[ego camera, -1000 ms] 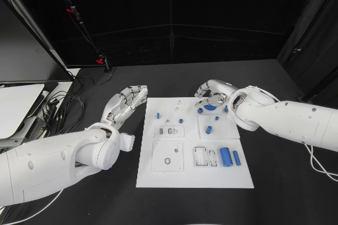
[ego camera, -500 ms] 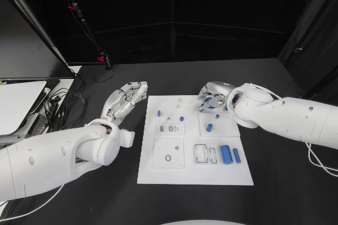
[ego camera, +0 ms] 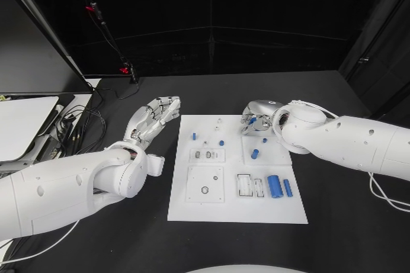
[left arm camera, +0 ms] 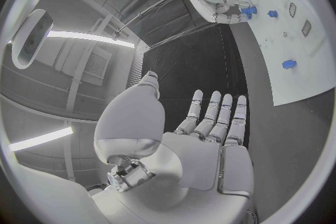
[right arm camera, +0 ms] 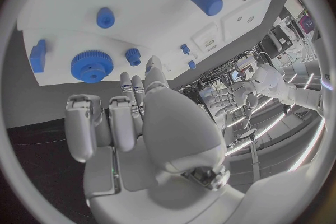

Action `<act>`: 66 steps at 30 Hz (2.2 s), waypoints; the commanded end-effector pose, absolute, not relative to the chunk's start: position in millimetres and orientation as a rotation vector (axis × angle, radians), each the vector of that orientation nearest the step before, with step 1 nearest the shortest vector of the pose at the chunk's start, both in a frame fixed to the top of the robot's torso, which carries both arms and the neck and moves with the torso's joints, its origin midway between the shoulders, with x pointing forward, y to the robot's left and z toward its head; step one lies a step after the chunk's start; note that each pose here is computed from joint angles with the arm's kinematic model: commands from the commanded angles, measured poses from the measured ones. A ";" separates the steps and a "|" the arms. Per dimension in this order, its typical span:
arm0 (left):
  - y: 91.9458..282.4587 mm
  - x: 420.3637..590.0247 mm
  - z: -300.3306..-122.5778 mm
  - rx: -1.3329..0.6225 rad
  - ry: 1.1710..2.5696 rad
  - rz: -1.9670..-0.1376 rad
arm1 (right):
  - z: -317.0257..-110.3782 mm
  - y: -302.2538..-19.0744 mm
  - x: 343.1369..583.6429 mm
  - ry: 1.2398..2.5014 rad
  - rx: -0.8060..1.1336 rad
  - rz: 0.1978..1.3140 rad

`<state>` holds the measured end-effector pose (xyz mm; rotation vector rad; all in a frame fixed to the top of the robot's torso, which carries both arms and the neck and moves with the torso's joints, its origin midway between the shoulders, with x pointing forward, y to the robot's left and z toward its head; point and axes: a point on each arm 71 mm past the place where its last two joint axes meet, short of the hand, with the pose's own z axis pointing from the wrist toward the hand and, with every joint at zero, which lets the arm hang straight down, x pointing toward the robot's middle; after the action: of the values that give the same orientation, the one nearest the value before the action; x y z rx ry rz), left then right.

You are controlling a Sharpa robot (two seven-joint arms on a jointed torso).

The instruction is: Assemble the parts on the task board

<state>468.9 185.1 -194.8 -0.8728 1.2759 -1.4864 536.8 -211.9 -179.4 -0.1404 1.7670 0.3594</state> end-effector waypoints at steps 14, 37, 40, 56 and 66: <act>184.4 461.5 -172.6 -0.660 1.014 -1.643 | -187.4 -209.2 542.0 1.831 -0.159 0.242; 185.6 461.8 -172.7 -0.664 1.017 -1.637 | -195.2 -198.7 545.5 1.867 -0.172 0.223; 185.7 461.9 -172.7 -0.665 1.018 -1.637 | -195.9 -198.6 545.5 1.873 -0.172 0.218; 186.4 462.4 -173.0 -0.667 1.021 -1.636 | -185.4 -197.3 545.6 1.701 -0.151 0.284; 186.2 463.7 -173.5 -0.666 1.022 -1.637 | -170.9 -193.2 542.2 1.511 -0.156 0.412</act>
<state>470.7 186.8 -194.5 -0.8705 1.2740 -1.4843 543.8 -197.7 -181.3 -0.1375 1.6355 0.3374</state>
